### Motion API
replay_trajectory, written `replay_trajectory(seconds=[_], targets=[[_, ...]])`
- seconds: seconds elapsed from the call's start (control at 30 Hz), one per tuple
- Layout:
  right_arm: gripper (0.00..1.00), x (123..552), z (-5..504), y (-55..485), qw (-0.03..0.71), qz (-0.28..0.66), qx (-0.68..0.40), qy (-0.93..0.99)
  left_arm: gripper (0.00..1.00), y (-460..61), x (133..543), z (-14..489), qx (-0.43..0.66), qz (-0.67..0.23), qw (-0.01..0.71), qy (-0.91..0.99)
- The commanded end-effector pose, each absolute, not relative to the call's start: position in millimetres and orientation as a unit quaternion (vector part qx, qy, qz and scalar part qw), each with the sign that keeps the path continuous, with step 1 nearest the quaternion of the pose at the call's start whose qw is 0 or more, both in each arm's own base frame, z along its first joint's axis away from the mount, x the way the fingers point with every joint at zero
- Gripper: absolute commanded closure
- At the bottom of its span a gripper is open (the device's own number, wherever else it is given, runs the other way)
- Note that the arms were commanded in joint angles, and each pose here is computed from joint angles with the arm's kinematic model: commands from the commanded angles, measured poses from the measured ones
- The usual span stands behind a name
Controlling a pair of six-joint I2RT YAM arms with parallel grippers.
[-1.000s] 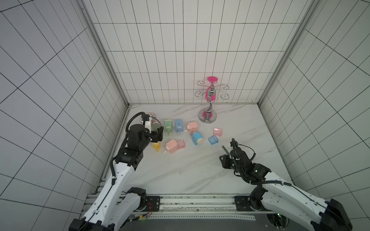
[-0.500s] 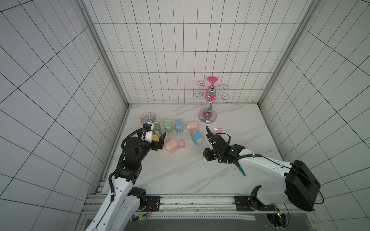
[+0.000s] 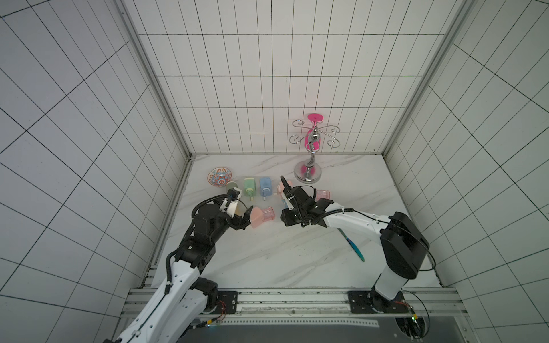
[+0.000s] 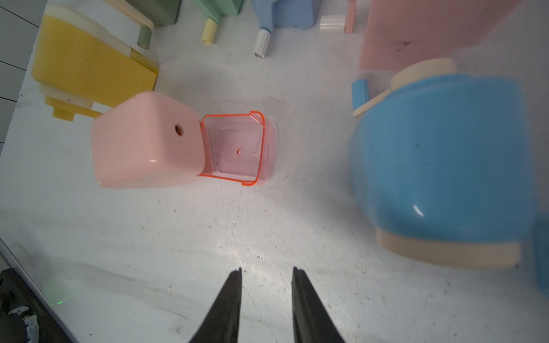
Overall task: Put the tray back into the pencil sharpener
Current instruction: Close the container of the pencil sharpener.
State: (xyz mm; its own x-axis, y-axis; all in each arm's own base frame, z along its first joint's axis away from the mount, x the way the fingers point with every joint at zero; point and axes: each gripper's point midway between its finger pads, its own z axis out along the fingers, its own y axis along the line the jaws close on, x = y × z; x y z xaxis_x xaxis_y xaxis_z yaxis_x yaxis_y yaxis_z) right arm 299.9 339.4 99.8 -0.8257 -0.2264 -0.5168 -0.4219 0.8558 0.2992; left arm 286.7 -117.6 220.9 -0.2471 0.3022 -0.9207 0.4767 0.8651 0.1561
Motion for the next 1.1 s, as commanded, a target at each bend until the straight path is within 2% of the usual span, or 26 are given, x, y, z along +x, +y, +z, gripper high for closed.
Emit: replay_trajectory(seconds=[0.0,0.17,0.3,1.07], targets=[[0.68,317.7,116.8,351.5,0.268,0.209,-0.161,0.927,0.04,-129.4,283.3,205.4,0.308,-0.060,0.514,0.798],[0.68,331.5,118.6,353.9,0.276,0.220,-0.146,0.924,0.04,-135.2,291.9,185.5,0.328,-0.043,0.460,0.824],[0.68,340.7,114.0,359.0,0.271,0.245,-0.131,0.922,0.04,-131.4,303.0,178.0,0.315,-0.027,0.445,0.838],[0.66,358.7,88.2,392.4,0.246,0.270,-0.143,0.920,0.02,-144.0,318.6,120.2,0.406,-0.076,0.329,0.849]])
